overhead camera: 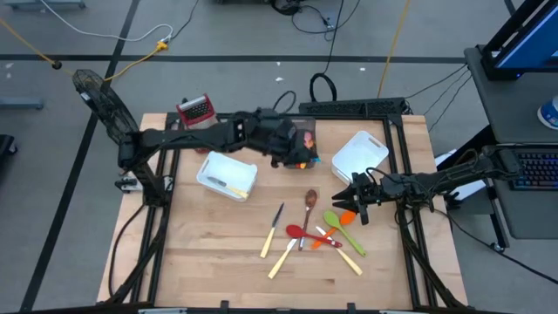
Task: Pick & Place Kitchen Items
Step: Put the yellow knife into the left white bin
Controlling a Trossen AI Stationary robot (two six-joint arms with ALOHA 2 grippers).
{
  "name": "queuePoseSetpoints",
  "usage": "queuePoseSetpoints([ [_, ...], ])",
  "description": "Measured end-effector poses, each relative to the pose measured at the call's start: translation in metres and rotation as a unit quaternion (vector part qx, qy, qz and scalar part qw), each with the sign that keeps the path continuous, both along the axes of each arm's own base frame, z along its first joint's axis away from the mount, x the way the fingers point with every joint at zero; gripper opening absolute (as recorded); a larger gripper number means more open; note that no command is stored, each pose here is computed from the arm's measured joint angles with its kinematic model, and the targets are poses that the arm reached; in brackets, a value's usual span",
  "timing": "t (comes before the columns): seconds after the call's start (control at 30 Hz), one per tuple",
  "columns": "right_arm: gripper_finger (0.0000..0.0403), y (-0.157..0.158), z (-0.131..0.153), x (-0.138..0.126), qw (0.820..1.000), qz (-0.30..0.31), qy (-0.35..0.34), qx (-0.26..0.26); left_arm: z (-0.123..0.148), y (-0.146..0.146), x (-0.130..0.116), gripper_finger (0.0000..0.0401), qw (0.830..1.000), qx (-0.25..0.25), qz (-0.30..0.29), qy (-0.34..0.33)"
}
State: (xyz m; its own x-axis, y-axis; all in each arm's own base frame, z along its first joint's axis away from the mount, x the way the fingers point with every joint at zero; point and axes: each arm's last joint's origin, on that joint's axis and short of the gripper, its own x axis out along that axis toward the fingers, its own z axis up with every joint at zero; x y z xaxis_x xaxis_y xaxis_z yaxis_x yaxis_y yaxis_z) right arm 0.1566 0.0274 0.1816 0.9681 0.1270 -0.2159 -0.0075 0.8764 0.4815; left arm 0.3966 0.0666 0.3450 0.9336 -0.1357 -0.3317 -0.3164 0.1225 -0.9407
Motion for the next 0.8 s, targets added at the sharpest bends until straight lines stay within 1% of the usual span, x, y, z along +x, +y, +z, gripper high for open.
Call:
queuePoseSetpoints([
  [0.07, 0.0114, 0.0, 0.0, 0.0, 1.0, -0.001, 0.001, 0.005, 0.002, -0.016, 0.001, 0.0182, 0.999, 0.032, 0.005, -0.002],
  [0.13, 0.0114, 0.0, 0.0, 0.0, 1.0, -0.001, 0.0, 0.005, 0.002, -0.028, 0.003, 0.0182, 0.996, 0.089, 0.008, -0.004],
  [0.2, 0.0114, 0.0, 0.001, 0.0, 1.0, -0.002, -0.003, 0.005, 0.0, -0.04, 0.004, 0.0182, 0.989, 0.146, -0.007, -0.005],
  [0.27, 0.0114, 0.0, 0.001, 0.0, 1.0, -0.001, -0.005, -0.004, 0.0, -0.049, 0.005, 0.0182, 0.981, 0.193, -0.014, -0.005],
  [0.37, 0.0114, 0.0, 0.002, 0.0, 0.999, 0.006, -0.012, -0.029, -0.003, -0.061, 0.004, 0.0182, 0.969, 0.245, -0.013, 0.015],
  [0.5, 0.0114, 0.0, 0.002, 0.0, 0.998, 0.011, -0.019, -0.053, -0.009, -0.076, 0.001, 0.0182, 0.943, 0.328, -0.037, 0.048],
  [0.57, 0.0114, 0.0, 0.002, 0.0, 0.999, 0.011, -0.018, -0.045, -0.011, -0.086, 0.0, 0.0182, 0.939, 0.337, -0.047, 0.056],
  [0.67, 0.0114, 0.001, 0.003, 0.0, 1.0, 0.008, -0.014, -0.006, -0.014, -0.096, -0.003, 0.0182, 0.944, 0.317, -0.053, 0.072],
  [0.8, 0.0114, 0.004, 0.003, 0.0, 0.997, 0.072, -0.017, -0.005, -0.019, -0.103, -0.007, 0.0182, 0.941, 0.316, -0.069, 0.097],
])
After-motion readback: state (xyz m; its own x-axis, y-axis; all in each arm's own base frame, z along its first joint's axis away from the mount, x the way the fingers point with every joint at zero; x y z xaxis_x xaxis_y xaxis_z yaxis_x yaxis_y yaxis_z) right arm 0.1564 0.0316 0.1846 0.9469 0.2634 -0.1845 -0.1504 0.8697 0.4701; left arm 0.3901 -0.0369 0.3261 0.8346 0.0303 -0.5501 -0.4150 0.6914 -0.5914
